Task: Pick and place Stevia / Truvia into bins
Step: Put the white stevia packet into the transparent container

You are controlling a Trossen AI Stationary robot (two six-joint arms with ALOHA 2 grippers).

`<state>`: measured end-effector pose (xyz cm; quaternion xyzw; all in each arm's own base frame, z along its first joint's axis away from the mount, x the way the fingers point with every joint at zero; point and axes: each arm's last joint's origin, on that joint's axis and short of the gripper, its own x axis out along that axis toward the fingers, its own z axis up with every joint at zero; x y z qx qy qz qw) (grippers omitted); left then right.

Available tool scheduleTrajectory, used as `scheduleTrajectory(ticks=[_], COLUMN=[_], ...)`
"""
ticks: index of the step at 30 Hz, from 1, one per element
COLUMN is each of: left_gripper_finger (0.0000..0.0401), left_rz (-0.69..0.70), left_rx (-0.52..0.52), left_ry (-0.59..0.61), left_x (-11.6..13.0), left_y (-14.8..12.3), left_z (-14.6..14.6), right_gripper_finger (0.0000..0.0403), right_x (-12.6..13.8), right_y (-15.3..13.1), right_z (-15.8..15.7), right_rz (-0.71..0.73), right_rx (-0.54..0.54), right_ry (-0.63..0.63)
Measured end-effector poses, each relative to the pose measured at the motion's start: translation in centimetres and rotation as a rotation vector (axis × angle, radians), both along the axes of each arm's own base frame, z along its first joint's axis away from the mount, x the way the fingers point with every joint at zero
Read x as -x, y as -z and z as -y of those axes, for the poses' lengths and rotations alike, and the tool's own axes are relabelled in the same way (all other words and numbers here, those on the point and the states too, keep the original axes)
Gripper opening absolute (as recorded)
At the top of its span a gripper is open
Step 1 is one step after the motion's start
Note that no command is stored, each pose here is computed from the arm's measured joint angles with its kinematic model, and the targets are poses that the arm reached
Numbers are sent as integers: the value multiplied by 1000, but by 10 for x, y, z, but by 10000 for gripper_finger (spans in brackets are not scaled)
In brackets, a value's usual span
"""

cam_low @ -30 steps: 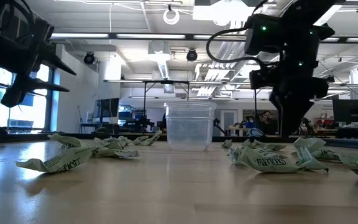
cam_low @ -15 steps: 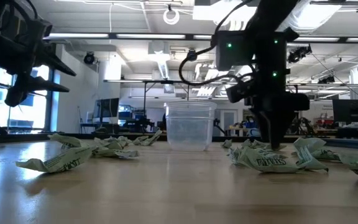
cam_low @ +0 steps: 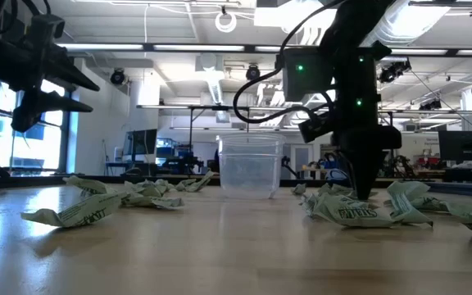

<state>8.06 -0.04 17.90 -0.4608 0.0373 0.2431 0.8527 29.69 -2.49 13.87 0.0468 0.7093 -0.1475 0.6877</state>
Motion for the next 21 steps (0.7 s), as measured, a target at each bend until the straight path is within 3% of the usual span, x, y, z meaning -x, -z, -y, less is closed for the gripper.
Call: scheduleTrajectory(ticks=[6,11,17,21], left_gripper_finger=[216,216,216,216], left_rz=[19,48,109,164], left_rx=[42,88,103,122], left_ry=[-18,-76,-248,-363], left_x=[0,1,3,4], left_y=[0,0,-1,-2], left_z=[0,-1,-5,-8], right_gripper_finger=[98,15,7,5], right_x=[1,0,-20,-31], right_y=[1,-1,-19,-53], right_z=[0,3,4,-7], right_rz=[-8,-2,140,274], right_rx=[-15,-78,-213,-197], right_ry=[49,16,107,77])
